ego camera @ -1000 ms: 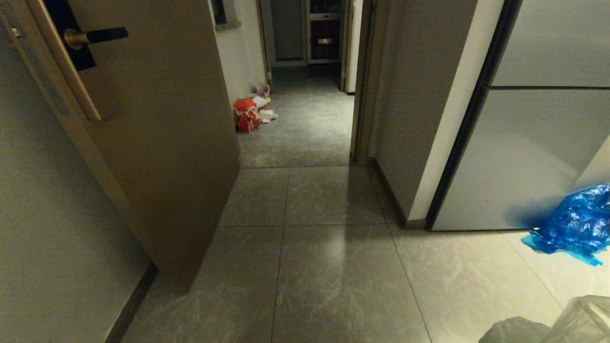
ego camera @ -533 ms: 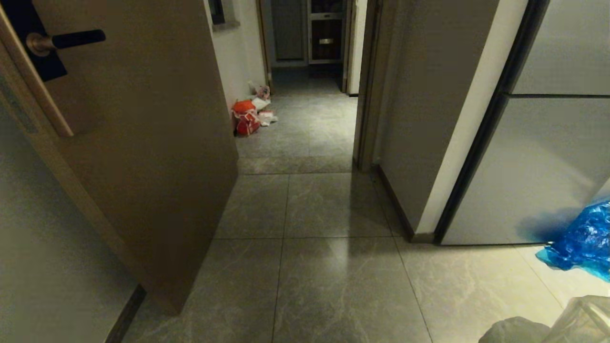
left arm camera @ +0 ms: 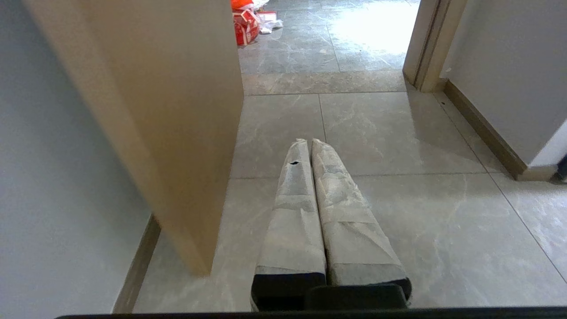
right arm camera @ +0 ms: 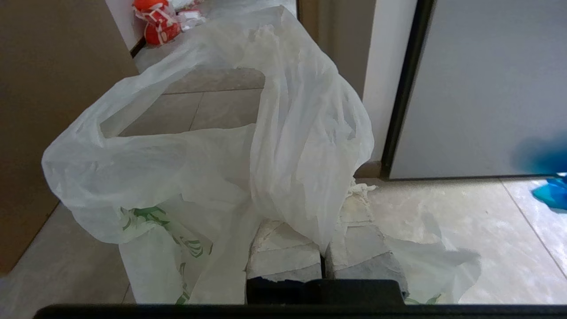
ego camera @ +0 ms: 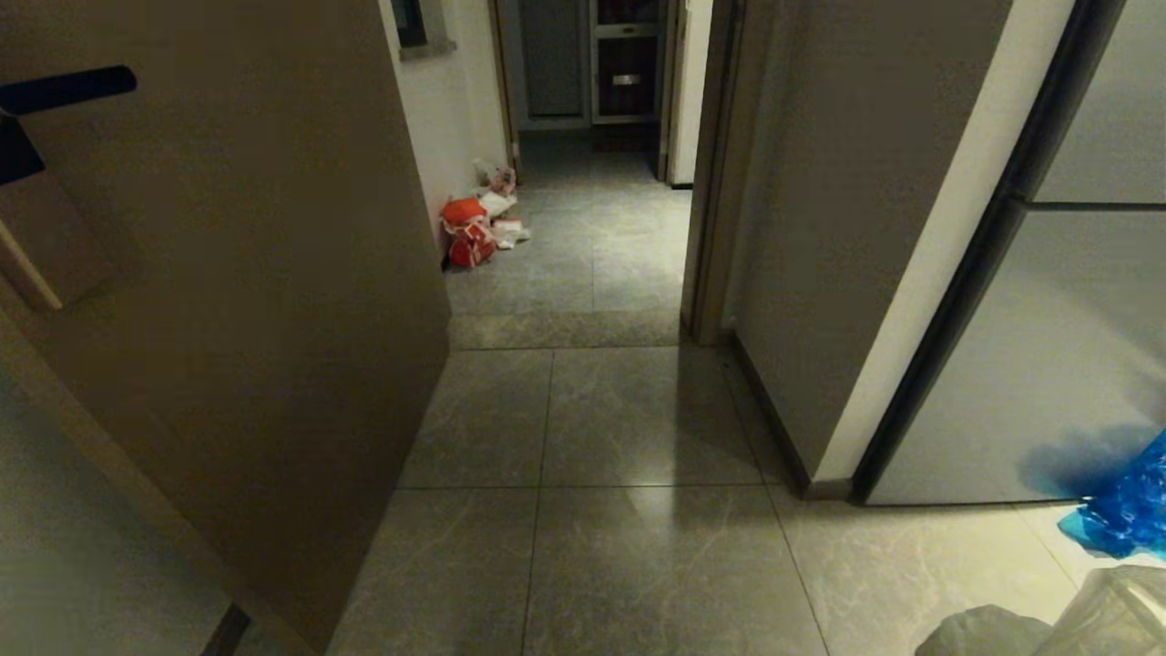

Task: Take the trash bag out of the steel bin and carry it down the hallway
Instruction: Put the trash bag at the door

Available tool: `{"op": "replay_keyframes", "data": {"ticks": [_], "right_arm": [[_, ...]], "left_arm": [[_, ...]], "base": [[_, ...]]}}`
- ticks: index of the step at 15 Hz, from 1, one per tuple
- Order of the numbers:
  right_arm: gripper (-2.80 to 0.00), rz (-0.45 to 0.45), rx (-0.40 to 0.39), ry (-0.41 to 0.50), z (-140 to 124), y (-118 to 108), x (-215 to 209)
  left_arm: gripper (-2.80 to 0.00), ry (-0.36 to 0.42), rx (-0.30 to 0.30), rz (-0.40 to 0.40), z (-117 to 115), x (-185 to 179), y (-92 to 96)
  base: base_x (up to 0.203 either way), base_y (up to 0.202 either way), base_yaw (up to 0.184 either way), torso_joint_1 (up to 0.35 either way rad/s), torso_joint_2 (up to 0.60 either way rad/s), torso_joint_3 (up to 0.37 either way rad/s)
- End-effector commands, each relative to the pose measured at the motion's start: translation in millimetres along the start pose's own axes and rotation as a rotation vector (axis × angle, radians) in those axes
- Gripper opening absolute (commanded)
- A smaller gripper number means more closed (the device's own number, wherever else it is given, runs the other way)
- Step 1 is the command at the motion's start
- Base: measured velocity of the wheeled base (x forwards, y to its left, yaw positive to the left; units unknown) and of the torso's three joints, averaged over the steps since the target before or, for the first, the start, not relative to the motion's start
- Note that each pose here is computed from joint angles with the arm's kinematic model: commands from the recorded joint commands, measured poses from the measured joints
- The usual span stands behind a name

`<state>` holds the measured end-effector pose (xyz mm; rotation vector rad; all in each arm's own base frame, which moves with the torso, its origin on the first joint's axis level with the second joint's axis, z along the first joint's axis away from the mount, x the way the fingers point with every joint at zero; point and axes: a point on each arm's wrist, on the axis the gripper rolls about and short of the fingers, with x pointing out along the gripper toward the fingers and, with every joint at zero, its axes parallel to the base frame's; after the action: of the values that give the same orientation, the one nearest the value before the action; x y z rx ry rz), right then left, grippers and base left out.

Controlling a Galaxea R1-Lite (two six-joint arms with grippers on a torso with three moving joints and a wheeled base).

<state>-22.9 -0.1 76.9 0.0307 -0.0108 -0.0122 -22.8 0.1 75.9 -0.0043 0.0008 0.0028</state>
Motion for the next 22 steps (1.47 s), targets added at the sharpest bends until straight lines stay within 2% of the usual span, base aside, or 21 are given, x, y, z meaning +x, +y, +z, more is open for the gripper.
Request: {"op": "replay_keyframes", "data": {"ticks": [1,22], "right_arm": [[-2.80,0.000,0.000,0.001,0.0,0.0,0.1],[-2.80,0.000,0.000,0.001,0.0,0.0,0.1]], "left_arm": [[-2.80,-0.001,-0.002,0.000,0.1,0.0,0.0],[-2.80,0.000,-0.001,0.000,0.0,0.0,0.0]], "base": [[0.193,0.000,0.001,0.002,0.00,-0.001],[0.193,0.000,0.001,0.000,0.00,0.003]]}}
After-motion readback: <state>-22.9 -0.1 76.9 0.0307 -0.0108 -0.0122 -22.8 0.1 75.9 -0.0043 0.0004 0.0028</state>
